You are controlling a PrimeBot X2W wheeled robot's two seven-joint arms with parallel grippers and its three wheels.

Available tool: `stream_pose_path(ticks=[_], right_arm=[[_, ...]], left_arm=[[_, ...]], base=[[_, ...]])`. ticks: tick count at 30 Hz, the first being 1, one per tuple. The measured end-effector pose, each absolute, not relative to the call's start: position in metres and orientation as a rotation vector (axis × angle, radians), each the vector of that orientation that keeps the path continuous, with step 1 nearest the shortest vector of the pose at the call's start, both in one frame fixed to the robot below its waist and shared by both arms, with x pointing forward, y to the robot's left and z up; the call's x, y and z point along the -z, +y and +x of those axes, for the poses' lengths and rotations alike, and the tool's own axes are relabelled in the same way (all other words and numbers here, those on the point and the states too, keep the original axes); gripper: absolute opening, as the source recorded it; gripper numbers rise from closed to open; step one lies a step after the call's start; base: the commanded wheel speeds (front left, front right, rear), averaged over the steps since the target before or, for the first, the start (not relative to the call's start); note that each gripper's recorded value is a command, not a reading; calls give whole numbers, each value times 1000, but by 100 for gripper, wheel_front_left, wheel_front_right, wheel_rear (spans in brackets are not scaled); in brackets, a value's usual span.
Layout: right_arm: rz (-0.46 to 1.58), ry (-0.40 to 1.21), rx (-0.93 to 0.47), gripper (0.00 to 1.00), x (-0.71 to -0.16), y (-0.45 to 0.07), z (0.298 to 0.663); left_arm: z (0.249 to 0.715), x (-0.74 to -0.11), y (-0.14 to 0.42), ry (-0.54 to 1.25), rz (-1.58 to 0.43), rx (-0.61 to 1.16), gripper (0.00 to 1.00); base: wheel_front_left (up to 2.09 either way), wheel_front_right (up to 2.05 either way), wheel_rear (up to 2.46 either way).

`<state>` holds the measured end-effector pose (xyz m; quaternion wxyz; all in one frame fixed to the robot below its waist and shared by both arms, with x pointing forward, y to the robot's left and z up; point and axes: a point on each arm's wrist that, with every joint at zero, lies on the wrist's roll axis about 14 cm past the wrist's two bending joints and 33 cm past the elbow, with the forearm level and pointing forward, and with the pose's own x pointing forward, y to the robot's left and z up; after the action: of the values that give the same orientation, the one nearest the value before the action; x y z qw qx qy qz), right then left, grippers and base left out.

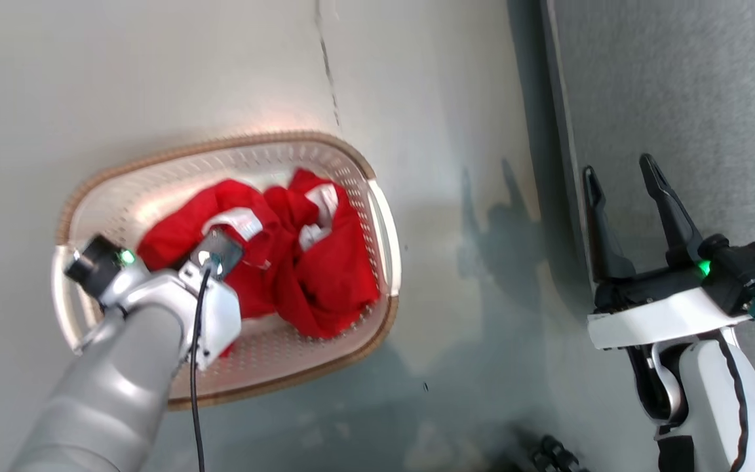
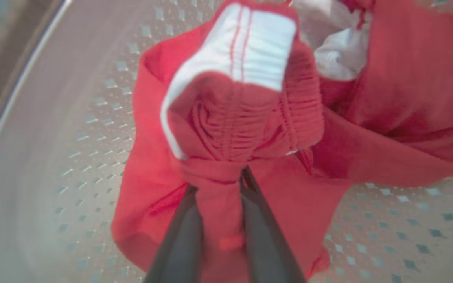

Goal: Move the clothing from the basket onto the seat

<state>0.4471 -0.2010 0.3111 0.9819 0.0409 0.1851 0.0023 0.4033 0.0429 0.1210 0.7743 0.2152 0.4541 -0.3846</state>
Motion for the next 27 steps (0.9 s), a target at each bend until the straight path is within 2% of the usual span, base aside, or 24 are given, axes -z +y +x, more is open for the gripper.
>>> stream_pose_path(ticks=[10, 19, 27], right_arm=[[81, 241, -47, 100, -380, -185, 433], [90, 110, -101, 100, -435, -165, 421], [100, 21, -152, 100, -472, -148, 404]], left_arm=[[410, -220, 45, 785, 283, 653, 0], [431, -315, 54, 515, 200, 522, 0], [443, -424, 67, 190, 64, 383, 0]], base=[[0, 0, 0], [0, 0, 0], [0, 0, 0]])
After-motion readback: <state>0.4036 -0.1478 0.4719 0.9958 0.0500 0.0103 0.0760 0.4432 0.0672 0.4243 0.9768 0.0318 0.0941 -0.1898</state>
